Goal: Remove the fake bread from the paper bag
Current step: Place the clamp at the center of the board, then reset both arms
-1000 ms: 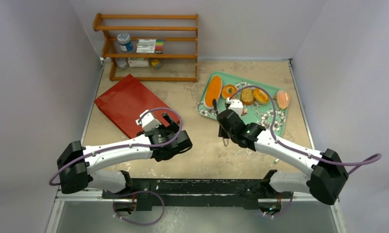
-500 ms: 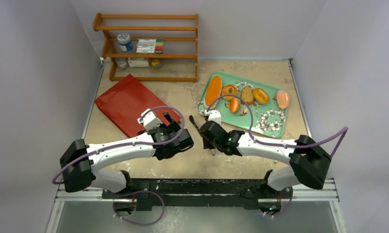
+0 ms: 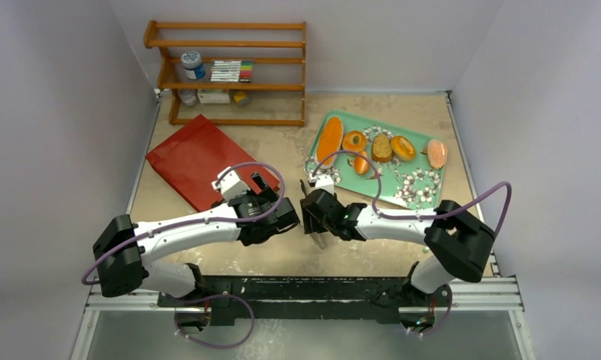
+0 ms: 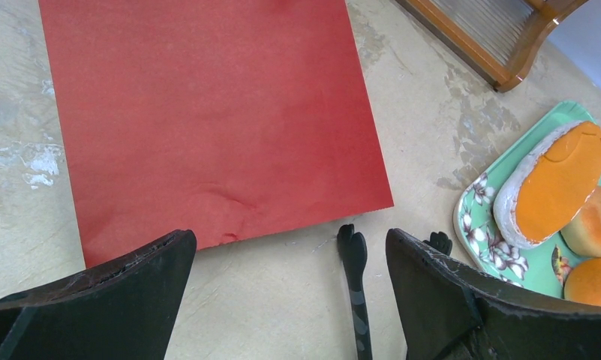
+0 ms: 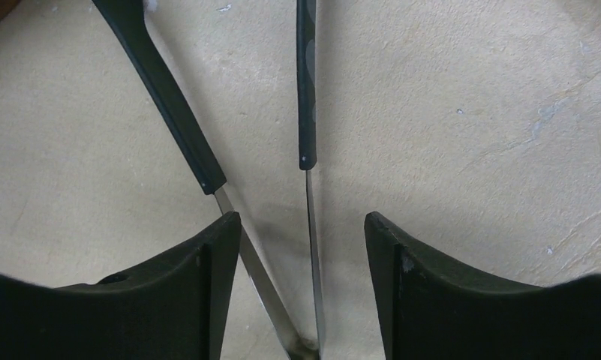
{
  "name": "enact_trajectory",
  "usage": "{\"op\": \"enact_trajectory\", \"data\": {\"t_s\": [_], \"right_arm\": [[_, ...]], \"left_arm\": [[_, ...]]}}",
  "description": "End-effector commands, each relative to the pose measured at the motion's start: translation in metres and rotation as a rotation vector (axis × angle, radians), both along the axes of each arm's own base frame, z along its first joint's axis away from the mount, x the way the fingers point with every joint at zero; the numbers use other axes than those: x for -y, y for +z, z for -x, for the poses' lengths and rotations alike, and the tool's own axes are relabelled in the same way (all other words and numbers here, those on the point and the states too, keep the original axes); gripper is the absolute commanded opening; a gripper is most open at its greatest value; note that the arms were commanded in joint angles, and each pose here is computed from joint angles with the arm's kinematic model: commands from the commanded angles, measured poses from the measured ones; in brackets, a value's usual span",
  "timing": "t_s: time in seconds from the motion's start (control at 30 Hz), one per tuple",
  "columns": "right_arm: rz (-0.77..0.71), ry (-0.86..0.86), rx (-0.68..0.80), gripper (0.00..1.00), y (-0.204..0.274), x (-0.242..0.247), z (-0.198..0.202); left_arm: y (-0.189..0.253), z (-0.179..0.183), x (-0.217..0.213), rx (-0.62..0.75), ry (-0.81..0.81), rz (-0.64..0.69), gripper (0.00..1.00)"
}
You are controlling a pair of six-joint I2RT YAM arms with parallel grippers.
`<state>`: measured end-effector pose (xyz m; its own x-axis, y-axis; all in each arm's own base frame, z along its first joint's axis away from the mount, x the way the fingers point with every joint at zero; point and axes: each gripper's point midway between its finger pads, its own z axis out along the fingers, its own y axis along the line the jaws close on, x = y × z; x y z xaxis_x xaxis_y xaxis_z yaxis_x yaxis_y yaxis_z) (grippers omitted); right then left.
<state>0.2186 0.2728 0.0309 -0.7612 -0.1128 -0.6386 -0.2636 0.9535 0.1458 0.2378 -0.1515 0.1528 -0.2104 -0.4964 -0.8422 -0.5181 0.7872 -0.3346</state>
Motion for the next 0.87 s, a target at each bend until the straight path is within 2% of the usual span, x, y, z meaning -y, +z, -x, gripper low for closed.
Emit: {"op": "enact_trajectory", "data": {"t_s": [0.0,0.17,0.23,0.4,0.57,0.73,0.83], "right_arm": [[-0.061,0.024,0.059,0.65,0.027,-0.01,-0.007],[-0.125,0.024,0.159,0.77,0.078,-0.014,-0.018],[-0.118,-0.012,0.166,0.79,0.087,-0.011,-0.022],[-0.029,-0.12,0.184,0.92,0.1,0.001,-0.036],[-0.023,-0.149,0.19,0.93,0.11,0.003,-0.038],[-0.057,-0.135,0.212,0.91,0.124,0.01,-0.033],[-0.107,-0.116,0.288,1.0,0.143,0.019,-0.032]], "left_arm": [[0.017,-0.006,0.001,0.029,0.016,0.01,0.99],[0.028,-0.007,0.0,0.037,0.017,0.0,0.99],[0.032,-0.007,0.0,0.039,0.017,-0.004,0.99],[0.04,-0.006,-0.001,0.043,0.014,-0.001,0.99],[0.04,-0.006,-0.002,0.041,0.013,-0.012,0.98],[0.041,-0.006,-0.005,0.046,0.013,-0.03,0.98],[0.044,-0.007,-0.007,0.053,0.012,-0.046,0.98]]}}
